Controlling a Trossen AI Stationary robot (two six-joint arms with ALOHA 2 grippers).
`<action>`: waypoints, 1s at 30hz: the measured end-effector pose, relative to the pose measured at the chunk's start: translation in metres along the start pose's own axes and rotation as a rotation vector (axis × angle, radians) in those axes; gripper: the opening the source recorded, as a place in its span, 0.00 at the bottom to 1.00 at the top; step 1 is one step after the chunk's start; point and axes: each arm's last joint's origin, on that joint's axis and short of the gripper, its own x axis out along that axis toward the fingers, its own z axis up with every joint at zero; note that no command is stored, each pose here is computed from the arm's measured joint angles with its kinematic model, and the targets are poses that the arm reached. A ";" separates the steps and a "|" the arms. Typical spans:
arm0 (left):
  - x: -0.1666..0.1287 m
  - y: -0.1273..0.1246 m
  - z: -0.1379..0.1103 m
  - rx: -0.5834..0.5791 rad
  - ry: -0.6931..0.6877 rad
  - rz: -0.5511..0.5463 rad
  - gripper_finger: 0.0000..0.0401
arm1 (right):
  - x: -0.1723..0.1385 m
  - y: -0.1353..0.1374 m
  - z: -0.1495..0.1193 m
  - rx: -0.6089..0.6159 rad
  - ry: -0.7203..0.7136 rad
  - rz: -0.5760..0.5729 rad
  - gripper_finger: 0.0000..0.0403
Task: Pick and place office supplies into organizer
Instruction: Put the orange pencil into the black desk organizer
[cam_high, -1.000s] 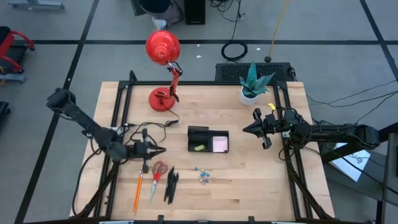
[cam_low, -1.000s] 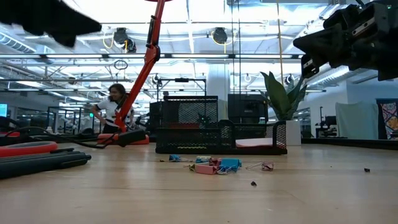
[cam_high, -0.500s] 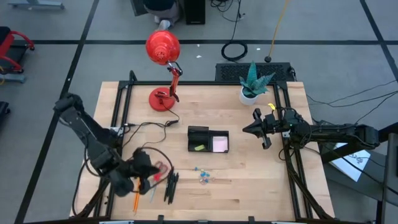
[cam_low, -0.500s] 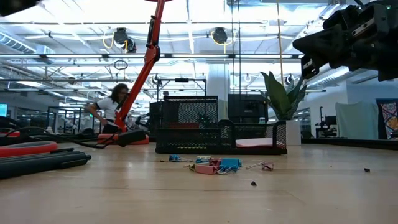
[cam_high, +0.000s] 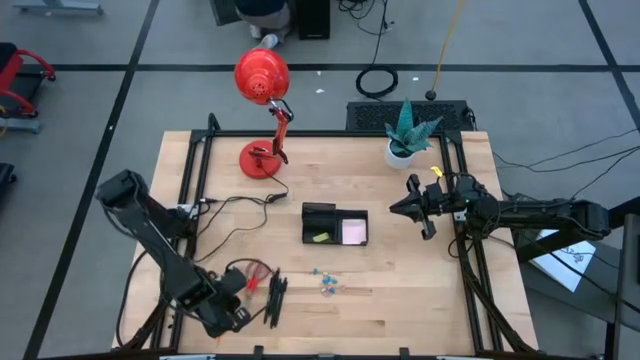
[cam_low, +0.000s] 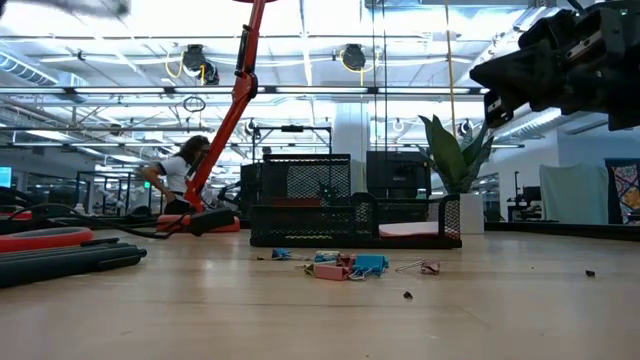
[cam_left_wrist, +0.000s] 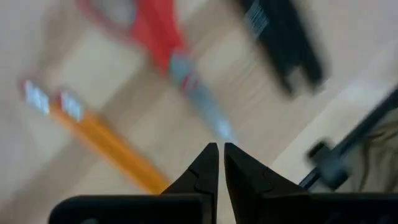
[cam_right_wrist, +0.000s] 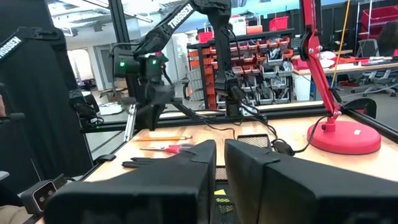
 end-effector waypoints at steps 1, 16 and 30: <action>0.004 0.000 -0.001 -0.015 0.030 0.018 0.09 | 0.000 0.000 0.000 0.000 0.000 0.000 0.08; 0.006 0.001 -0.001 -0.087 0.032 0.033 0.57 | 0.000 0.000 0.001 -0.036 -0.008 -0.009 0.15; 0.024 0.004 0.001 -0.085 0.005 0.143 0.58 | 0.000 0.000 0.001 -0.029 -0.008 -0.010 0.15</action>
